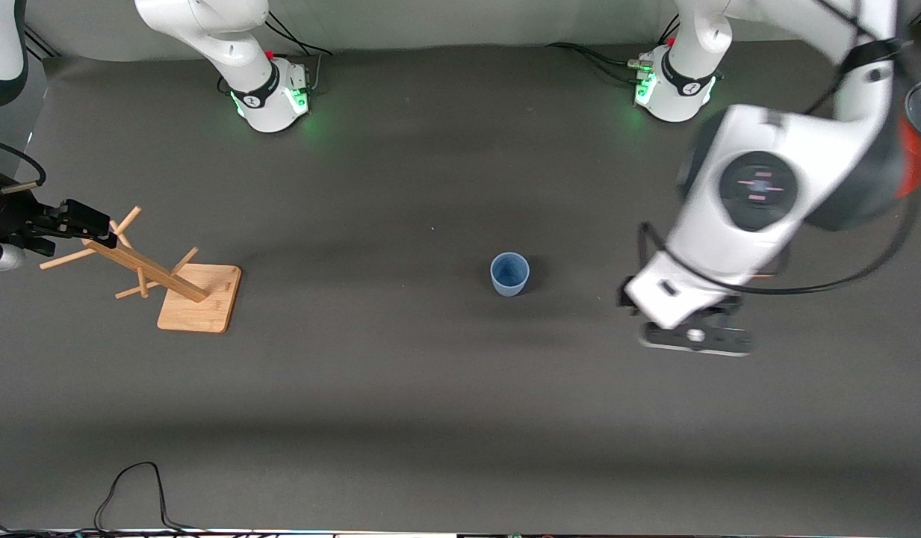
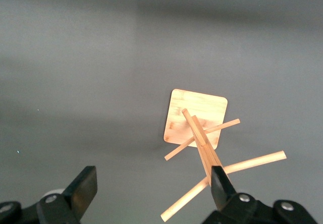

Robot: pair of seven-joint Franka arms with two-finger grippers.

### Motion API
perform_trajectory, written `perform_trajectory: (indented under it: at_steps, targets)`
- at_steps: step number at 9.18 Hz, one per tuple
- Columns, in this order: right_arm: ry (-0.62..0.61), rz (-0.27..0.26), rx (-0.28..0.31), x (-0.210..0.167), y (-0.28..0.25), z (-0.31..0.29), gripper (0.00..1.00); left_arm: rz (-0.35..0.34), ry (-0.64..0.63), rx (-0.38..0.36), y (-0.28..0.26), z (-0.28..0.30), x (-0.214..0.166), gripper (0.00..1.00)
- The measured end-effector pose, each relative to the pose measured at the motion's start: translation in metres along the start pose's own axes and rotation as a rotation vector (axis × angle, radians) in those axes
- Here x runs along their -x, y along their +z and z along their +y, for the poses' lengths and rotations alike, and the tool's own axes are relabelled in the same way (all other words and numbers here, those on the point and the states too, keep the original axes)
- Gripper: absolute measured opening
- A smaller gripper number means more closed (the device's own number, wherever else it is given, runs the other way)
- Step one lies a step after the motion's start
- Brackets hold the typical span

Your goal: Rotate and upright cup with both arms

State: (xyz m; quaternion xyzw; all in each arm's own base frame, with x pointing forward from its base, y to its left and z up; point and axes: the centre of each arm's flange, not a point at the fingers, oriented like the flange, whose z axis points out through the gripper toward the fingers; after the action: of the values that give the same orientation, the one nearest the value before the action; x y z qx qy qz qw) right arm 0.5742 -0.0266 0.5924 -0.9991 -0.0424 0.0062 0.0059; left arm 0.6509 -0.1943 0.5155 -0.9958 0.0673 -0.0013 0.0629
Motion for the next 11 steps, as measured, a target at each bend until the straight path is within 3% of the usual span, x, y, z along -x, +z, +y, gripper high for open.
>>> perform_trajectory:
  at_steps: [2, 5, 11]
  targets:
    - [0.0, 0.0, 0.0, 0.0, 0.0, 0.0, 1.0, -0.05, -0.026, -0.004, -0.027, -0.04, 0.016, 1.0]
    - [0.0, -0.001, 0.0, 0.0, 0.0, 0.0, 1.0, -0.026, -0.048, 0.044, -0.073, -0.057, 0.063, 1.0]
    - [0.0, -0.001, 0.0, 0.0, 0.0, 0.0, 1.0, -0.015, -0.155, 0.047, -0.065, -0.123, 0.111, 1.0]
